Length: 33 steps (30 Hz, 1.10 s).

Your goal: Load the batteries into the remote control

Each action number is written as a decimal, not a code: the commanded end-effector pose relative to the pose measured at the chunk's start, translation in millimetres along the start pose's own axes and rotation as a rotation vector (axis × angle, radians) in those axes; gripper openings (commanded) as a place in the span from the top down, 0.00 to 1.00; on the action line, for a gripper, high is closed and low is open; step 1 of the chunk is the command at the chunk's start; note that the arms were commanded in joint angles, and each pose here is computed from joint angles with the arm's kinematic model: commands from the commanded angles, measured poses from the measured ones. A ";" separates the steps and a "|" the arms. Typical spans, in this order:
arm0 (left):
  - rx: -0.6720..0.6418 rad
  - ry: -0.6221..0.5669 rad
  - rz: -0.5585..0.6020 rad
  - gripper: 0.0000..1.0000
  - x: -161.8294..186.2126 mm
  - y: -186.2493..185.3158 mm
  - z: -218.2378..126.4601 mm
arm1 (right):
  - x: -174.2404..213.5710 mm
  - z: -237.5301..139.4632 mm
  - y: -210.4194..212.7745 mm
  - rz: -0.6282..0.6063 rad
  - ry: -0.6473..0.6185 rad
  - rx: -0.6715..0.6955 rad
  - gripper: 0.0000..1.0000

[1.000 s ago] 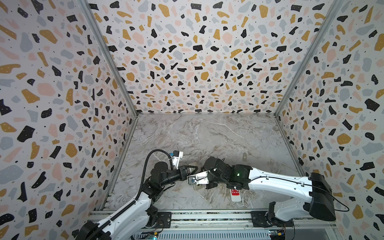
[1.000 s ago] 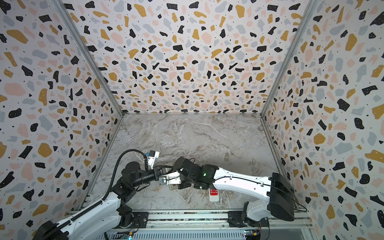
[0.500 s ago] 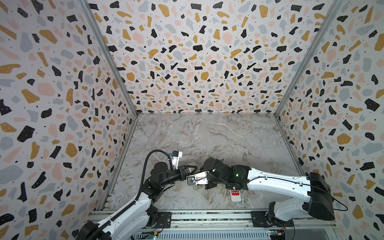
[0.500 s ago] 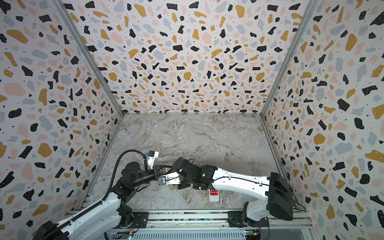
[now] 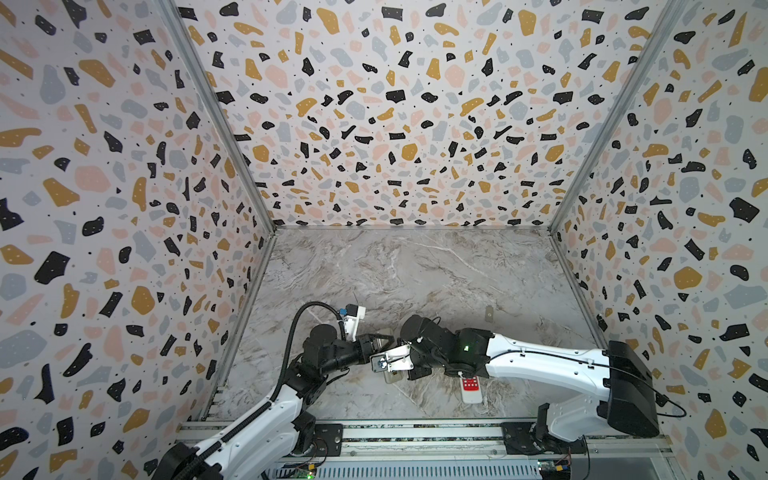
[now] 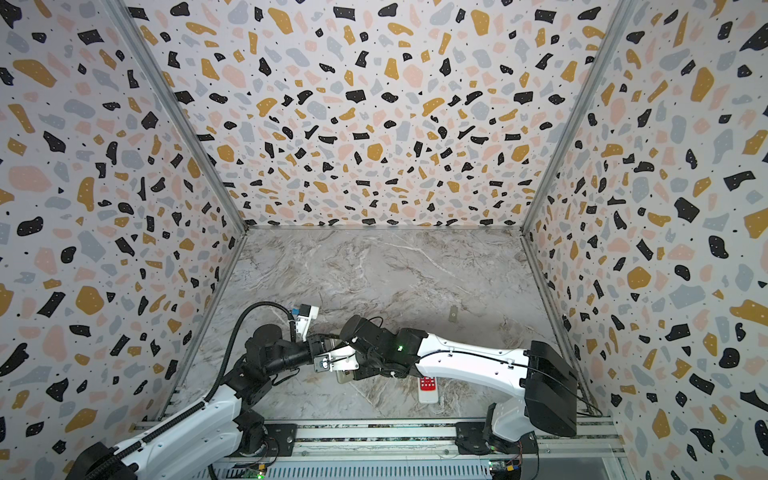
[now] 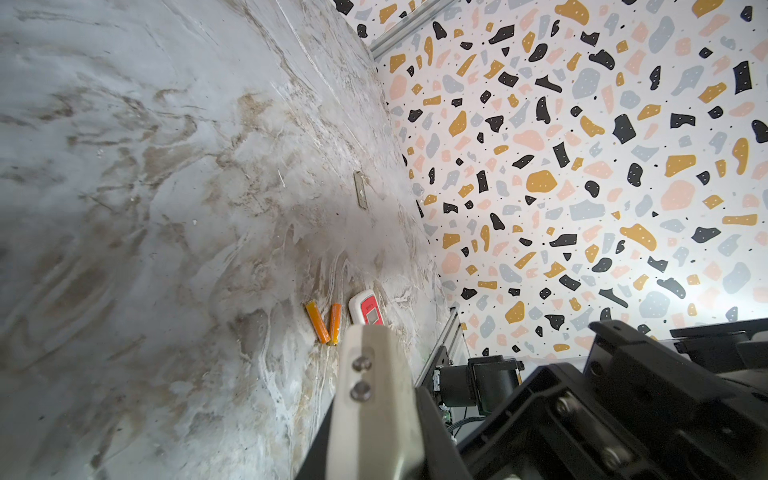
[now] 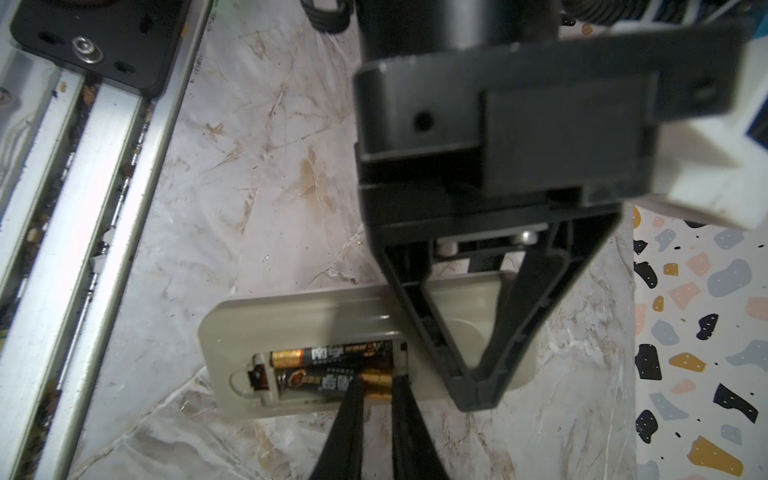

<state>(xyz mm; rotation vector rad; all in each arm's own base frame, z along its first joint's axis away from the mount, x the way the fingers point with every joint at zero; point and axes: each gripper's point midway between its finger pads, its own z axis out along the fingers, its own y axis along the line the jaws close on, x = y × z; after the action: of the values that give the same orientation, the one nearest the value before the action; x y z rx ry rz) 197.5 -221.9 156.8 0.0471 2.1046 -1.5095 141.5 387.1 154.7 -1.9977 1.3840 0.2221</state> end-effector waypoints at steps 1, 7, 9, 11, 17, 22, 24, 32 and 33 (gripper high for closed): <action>0.472 -0.107 0.319 1.00 -30.9 -140.3 -35.1 | 38.2 28.7 59.9 0.005 0.123 -0.236 0.87; 0.451 -0.104 0.324 1.00 -31.2 -136.5 -32.5 | 31.7 23.6 55.5 0.004 0.095 -0.221 0.90; 0.441 -0.102 0.327 1.00 -31.4 -135.3 -31.5 | 31.4 21.7 54.0 0.005 0.092 -0.210 0.90; 0.443 -0.102 0.328 1.00 -31.3 -135.7 -31.6 | 33.0 21.7 53.0 0.004 0.097 -0.200 0.90; 0.419 -0.106 0.325 1.00 -32.2 -130.7 -29.5 | 33.0 16.4 37.7 0.002 0.107 -0.122 0.91; 0.336 -0.107 0.311 1.00 -34.1 -112.5 -20.8 | 18.5 -9.0 13.1 0.020 0.037 0.005 0.89; 0.302 -0.111 0.299 1.00 -34.8 -103.7 -17.9 | 13.2 -21.8 4.1 0.046 0.000 0.049 0.83; 0.131 -0.142 0.265 1.00 -42.1 -61.3 -6.7 | 16.3 -79.9 -46.2 0.324 -0.127 0.316 0.59; 0.115 -0.149 0.256 1.00 -43.4 -56.2 -6.0 | 21.7 -87.8 -55.9 0.382 -0.134 0.363 0.54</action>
<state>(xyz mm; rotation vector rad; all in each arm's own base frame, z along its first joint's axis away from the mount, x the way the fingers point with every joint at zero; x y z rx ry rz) 204.7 -227.3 210.6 0.2177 1.8908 -1.4686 154.3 343.8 208.2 -1.6476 1.4774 0.2604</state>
